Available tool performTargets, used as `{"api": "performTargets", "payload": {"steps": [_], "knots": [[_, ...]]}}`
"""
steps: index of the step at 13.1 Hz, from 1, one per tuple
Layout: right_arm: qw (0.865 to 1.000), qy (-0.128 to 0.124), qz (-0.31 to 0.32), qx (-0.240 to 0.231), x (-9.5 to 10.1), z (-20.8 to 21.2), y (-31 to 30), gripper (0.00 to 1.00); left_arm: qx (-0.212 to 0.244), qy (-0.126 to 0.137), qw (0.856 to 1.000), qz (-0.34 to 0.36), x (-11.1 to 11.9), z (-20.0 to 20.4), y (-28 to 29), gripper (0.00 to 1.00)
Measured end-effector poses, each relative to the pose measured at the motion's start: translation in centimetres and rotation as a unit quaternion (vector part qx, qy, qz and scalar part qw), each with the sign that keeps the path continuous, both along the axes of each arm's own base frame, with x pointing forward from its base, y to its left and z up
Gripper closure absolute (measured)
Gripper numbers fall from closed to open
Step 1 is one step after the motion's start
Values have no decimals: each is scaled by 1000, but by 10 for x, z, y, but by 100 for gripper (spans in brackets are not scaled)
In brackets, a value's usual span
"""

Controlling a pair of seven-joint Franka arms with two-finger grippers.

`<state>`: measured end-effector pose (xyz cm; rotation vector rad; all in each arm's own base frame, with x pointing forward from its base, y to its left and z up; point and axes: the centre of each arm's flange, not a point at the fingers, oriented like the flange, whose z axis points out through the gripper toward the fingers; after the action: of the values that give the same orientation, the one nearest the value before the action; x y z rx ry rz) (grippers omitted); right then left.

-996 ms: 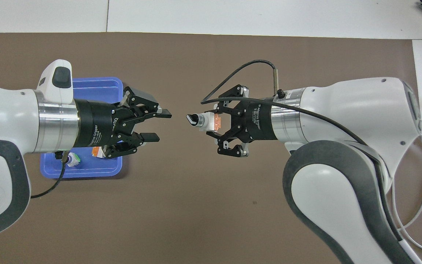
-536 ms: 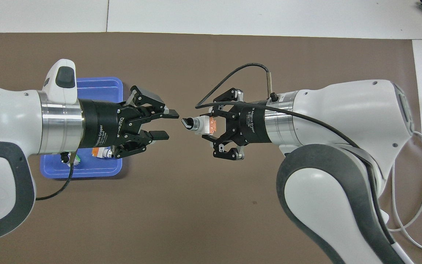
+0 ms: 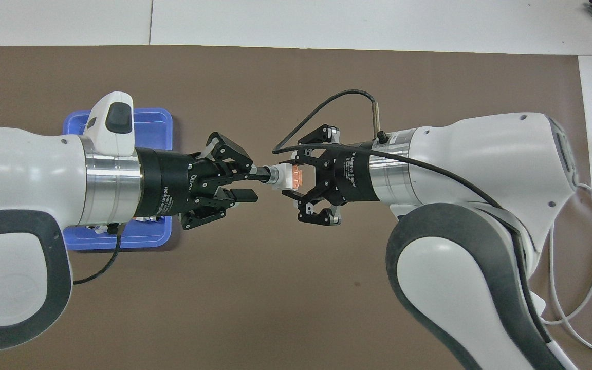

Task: Turn and place switch with both arms
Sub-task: 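Close the left gripper on the switch end held by the right gripper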

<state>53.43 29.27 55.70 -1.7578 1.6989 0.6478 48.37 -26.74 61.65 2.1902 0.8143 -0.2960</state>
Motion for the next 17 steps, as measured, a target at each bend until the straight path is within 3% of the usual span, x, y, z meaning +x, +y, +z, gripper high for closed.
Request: {"api": "performTargets", "payload": {"steps": [6,8,12,13,17], "knots": [[1000,2,3,-1,-2,-2,3,57,-2,-10,1000,-2,-1,4,-4,86],[1000,1,2,-1,-2,-2,2,57,-2,-22,1000,-13,-1,4,-4,89],[1000,-4,-3,0,0,-1,1,57,-2,-56,998,-21,2,6,-3,85],[1000,-3,-3,0,0,-1,1,57,-2,-68,997,-26,3,7,-2,79],[1000,-3,-4,0,0,-1,0,57,5,-104,993,-54,7,4,2,81]]}}
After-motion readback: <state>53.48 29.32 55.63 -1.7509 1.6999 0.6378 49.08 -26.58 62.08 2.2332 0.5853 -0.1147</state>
